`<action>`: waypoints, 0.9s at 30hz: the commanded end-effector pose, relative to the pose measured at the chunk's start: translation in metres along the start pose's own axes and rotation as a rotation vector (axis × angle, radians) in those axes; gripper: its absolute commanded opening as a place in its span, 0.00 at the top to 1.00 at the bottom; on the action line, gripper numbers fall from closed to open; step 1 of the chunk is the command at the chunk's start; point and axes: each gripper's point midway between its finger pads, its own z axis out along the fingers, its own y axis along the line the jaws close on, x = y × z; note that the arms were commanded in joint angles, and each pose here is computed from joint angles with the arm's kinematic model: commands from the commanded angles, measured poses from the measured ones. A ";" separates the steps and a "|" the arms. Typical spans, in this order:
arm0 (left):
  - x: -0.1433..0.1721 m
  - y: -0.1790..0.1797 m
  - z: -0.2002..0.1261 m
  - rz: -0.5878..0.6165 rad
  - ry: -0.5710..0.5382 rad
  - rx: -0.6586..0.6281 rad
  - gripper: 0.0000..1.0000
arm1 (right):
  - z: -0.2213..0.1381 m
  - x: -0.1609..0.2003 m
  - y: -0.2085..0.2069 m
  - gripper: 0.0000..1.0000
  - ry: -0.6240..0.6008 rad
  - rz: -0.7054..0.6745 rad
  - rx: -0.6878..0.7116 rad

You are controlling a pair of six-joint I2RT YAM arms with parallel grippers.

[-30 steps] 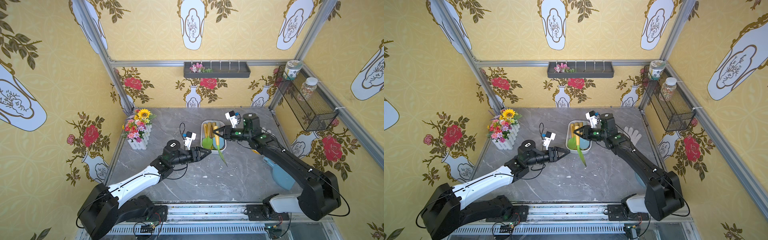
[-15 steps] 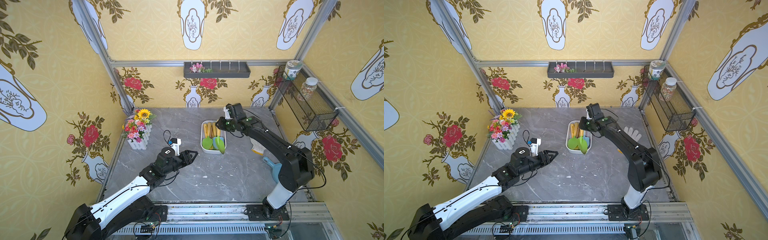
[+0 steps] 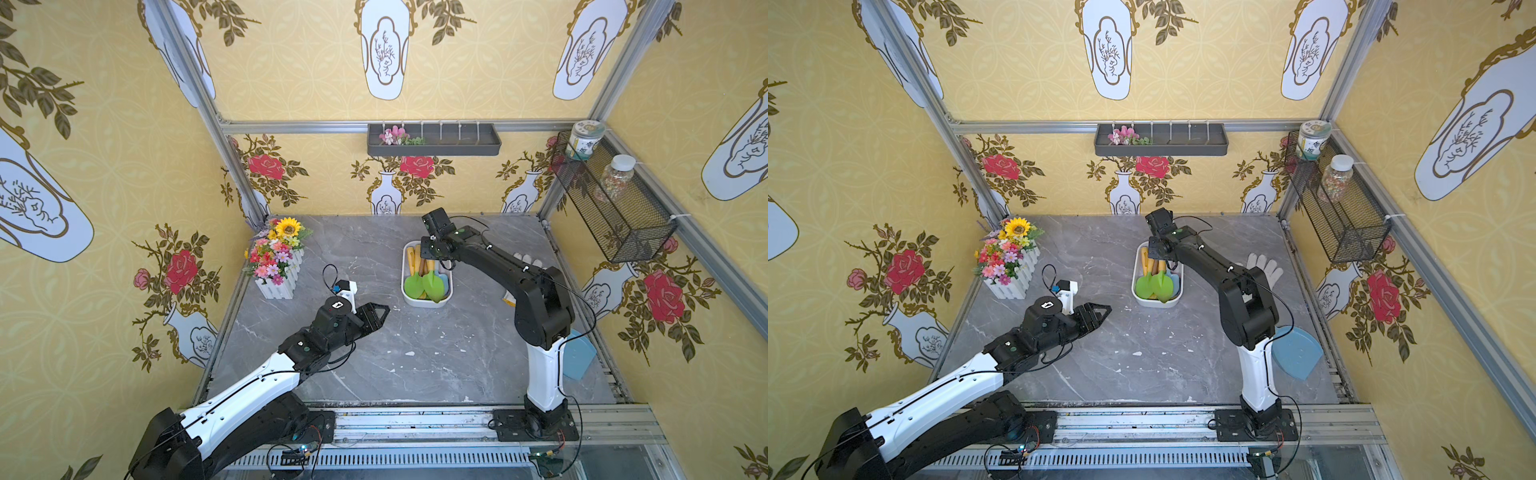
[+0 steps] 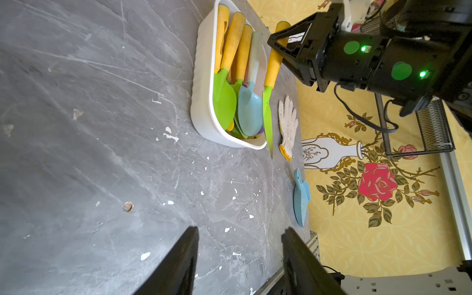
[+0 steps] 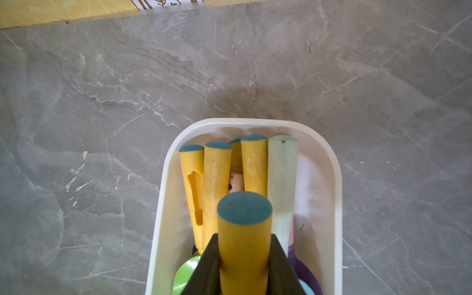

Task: Put the shovel into the storage box
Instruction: Place the shovel in the storage box.

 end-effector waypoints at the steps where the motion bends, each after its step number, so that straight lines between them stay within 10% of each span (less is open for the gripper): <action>1: 0.001 0.005 0.001 0.001 -0.006 -0.008 0.43 | 0.003 -0.007 -0.008 0.86 -0.028 -0.034 0.069; 27: 0.005 0.015 0.008 -0.004 0.006 -0.035 0.43 | 0.023 0.011 0.004 0.82 0.018 -0.049 0.092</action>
